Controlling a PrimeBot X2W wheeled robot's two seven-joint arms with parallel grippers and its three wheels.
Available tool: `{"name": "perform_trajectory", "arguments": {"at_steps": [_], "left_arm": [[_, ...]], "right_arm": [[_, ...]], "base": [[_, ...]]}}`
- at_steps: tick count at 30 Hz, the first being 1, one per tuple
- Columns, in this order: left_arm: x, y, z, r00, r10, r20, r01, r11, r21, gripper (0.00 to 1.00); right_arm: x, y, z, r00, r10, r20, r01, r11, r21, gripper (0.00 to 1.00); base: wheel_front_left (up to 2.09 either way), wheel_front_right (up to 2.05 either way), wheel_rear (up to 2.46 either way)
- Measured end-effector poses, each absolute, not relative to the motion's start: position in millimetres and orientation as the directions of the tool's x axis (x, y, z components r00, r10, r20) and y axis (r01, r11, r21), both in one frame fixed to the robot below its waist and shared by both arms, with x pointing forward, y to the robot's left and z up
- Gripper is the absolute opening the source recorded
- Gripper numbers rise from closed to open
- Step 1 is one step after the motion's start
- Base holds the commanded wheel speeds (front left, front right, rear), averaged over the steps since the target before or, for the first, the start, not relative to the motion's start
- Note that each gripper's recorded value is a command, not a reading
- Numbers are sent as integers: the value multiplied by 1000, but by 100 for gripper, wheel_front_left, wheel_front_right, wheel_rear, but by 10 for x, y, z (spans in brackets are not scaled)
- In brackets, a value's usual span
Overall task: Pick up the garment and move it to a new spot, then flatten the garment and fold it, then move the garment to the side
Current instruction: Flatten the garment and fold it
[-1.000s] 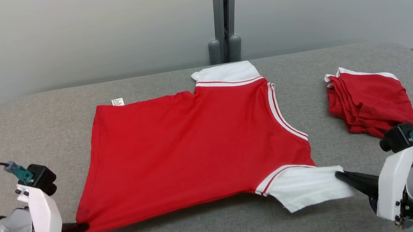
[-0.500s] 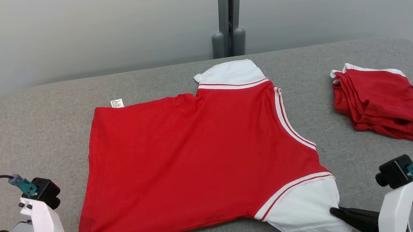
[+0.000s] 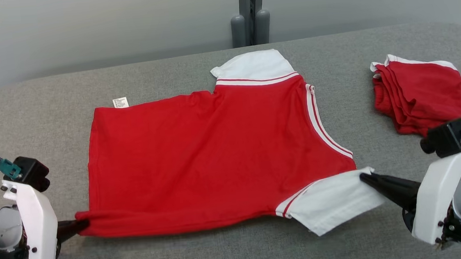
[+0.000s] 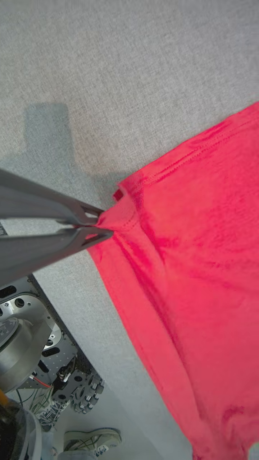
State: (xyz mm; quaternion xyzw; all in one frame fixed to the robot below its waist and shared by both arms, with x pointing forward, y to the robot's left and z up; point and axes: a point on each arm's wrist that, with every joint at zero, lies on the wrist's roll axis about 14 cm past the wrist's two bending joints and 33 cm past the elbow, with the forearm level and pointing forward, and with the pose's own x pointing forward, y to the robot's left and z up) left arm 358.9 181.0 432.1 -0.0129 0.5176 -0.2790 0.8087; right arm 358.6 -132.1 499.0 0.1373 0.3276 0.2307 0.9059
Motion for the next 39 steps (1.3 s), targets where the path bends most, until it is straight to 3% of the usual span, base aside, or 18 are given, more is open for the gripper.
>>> {"name": "perform_trajectory", "arguments": {"at_steps": [19, 34, 35, 36, 37, 38, 39], "left_arm": [[4276, 1799, 4074, 256, -424, -869, 357, 877, -322, 0], [4466, 1765, 3913, 240, -424, -873, 327, 882, -339, 0], [4469, 1767, 3914, 240, -424, -873, 327, 882, -338, 0], [4466, 1765, 3913, 239, -424, -874, 328, 882, -338, 26], [4465, 1767, 3911, 240, -423, -874, 328, 883, -337, 76], [4476, 1770, 3914, 247, -423, -872, 327, 883, -336, 100], [4481, 1776, 3914, 249, -422, -872, 325, 884, -335, 100]], "right_arm": [[4577, -1312, 4686, 652, 467, -597, -231, 872, 430, 0], [4878, -1165, 4303, 647, 451, -615, -205, 880, 429, 0], [4893, -1150, 4307, 653, 454, -606, -207, 877, 434, 16], [4912, -1138, 4318, 662, 455, -596, -209, 875, 437, 27], [4932, -1126, 4331, 669, 456, -586, -213, 874, 437, 38], [4954, -1123, 4350, 681, 455, -574, -217, 873, 436, 49], [4983, -1120, 4379, 696, 454, -556, -223, 873, 434, 100]], "base": [[0, 0, 0], [0, 0, 0], [0, 0, 0], [0, 0, 0], [0, 0, 0], [0, 0, 0], [0, 0, 0]]}}
